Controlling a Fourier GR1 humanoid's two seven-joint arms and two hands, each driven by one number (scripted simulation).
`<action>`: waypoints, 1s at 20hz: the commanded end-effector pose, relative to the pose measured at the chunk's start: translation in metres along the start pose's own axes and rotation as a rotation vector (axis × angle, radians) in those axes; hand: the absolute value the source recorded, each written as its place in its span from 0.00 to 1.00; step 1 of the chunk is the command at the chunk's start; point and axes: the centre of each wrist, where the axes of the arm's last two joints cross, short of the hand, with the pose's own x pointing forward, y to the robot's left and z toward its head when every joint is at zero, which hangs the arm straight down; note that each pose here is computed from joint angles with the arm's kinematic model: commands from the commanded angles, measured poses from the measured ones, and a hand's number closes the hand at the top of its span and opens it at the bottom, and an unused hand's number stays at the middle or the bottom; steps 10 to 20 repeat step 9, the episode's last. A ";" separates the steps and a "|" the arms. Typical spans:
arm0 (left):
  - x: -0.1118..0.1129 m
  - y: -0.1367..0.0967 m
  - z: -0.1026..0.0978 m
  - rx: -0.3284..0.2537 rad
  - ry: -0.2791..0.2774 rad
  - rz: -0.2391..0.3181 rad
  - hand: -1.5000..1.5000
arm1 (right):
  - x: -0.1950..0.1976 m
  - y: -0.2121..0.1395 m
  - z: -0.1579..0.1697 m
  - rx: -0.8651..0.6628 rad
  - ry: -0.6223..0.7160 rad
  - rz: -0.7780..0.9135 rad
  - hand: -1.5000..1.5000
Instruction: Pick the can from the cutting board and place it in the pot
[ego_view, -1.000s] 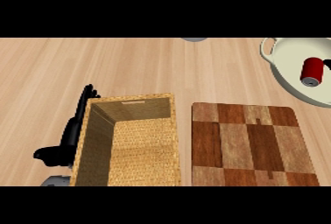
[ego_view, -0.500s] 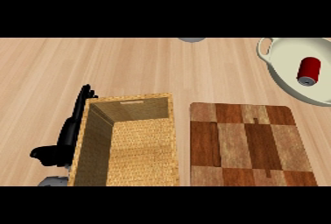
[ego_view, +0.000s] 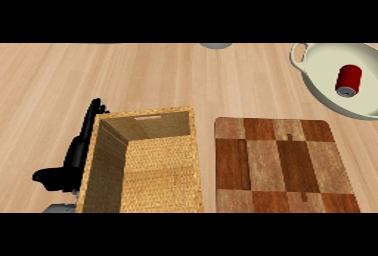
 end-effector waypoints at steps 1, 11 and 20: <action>-0.003 0.003 0.006 -0.002 -0.004 -0.015 0.50 | -0.012 -0.015 -0.007 -0.036 -0.013 0.000 0.00; -0.010 0.017 0.001 -0.003 0.007 -0.005 0.50 | -0.038 -0.051 -0.021 -0.157 0.015 -0.057 0.00; -0.010 0.017 0.001 -0.003 0.007 -0.005 0.50 | -0.038 -0.051 -0.021 -0.157 0.015 -0.057 0.00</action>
